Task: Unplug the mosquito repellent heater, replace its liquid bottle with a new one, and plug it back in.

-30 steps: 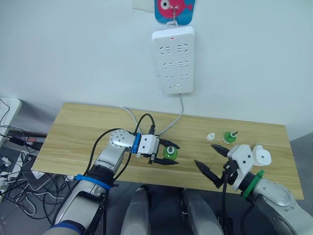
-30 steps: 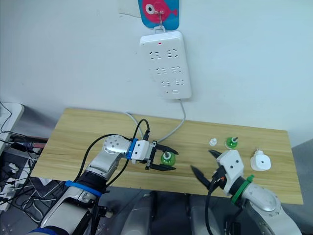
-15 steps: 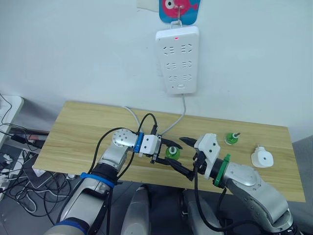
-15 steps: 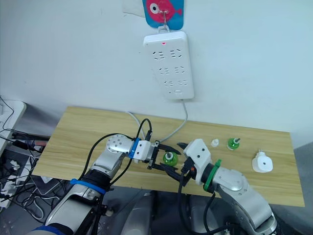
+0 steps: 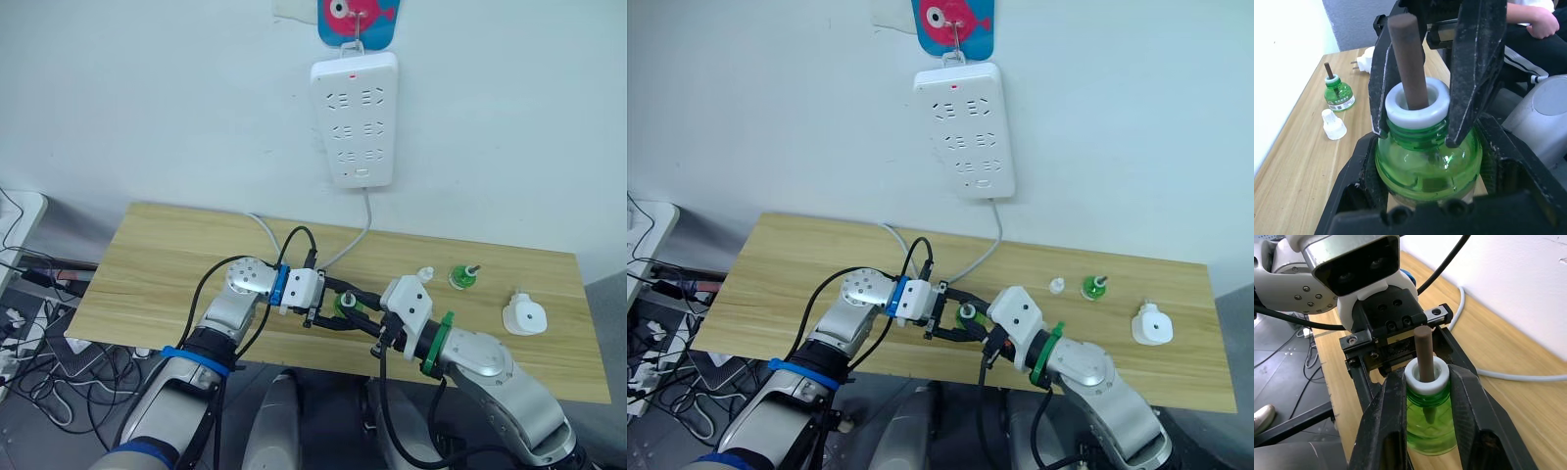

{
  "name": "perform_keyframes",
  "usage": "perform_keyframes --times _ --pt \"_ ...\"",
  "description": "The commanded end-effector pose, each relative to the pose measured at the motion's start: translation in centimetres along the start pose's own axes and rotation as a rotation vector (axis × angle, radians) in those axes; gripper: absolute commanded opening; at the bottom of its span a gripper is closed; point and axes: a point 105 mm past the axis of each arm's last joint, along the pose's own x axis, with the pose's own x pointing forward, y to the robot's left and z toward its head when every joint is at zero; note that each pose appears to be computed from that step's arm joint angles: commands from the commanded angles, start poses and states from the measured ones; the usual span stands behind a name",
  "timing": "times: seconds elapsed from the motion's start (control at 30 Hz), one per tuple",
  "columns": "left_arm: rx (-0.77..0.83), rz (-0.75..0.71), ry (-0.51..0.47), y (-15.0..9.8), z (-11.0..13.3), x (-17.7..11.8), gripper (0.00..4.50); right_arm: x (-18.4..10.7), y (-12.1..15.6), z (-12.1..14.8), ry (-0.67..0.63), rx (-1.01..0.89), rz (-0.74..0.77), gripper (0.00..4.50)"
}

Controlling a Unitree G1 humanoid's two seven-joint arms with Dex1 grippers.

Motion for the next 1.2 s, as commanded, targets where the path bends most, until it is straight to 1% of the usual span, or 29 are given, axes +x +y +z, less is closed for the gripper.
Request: perform_keyframes --times 0.03,0.1,0.13,0.17,0.27,0.33,0.4,0.47,0.57,0.63,0.73,0.8,0.87,1.0,1.2 --pt "0.003 0.021 -0.055 0.1 1.2 0.1 2.26 -0.5 -0.5 0.7 -0.031 -0.018 -0.032 0.82" --pt "-0.010 0.022 -0.066 0.0 1.3 0.1 3.01 -0.7 -1.0 1.1 -0.047 -0.008 -0.051 0.82" --pt "-0.019 0.023 -0.076 0.0 1.4 0.1 3.22 -0.9 -1.3 1.3 -0.057 0.004 -0.066 0.82" --pt "-0.027 0.030 -0.090 0.0 1.6 0.0 3.58 -1.1 -1.6 1.5 -0.066 0.018 -0.084 0.82" --pt "-0.048 0.065 -0.109 0.2 1.8 -0.4 4.47 -1.7 -2.5 2.0 -0.088 0.074 -0.138 0.82" --pt "-0.062 0.121 -0.132 0.4 1.9 -1.0 4.50 -2.6 -3.6 2.2 -0.111 0.182 -0.217 0.82" --pt "-0.068 0.192 -0.173 0.6 2.4 -1.5 4.50 -3.5 -4.9 2.3 -0.144 0.333 -0.318 0.82" --pt "-0.034 0.277 -0.227 0.8 3.2 -1.7 4.50 -4.2 -5.5 2.2 -0.177 0.499 -0.381 0.82" --pt "0.041 0.385 -0.285 0.9 4.4 -1.5 4.50 -4.7 -5.3 2.1 -0.216 0.707 -0.402 0.82" --pt "0.089 0.430 -0.327 0.6 5.2 -1.1 4.50 -4.5 -4.4 2.6 -0.278 0.902 -0.347 0.82" --pt "0.099 0.515 -0.377 0.9 6.2 -0.6 4.50 -4.8 -5.0 3.1 -0.344 1.081 -0.398 0.82" --pt "0.128 0.533 -0.396 0.5 6.8 -0.1 4.50 -5.0 -5.3 3.4 -0.377 1.181 -0.409 0.82" --pt "0.152 0.537 -0.393 0.0 6.8 0.3 4.50 -5.2 -5.5 3.7 -0.384 1.225 -0.403 0.82" --pt "0.173 0.570 -0.389 -0.1 7.0 0.6 4.50 -5.3 -5.7 3.9 -0.358 1.254 -0.404 0.82" --pt "0.197 0.570 -0.373 0.1 6.8 1.4 4.50 -4.9 -5.4 4.6 -0.344 1.260 -0.367 0.82"
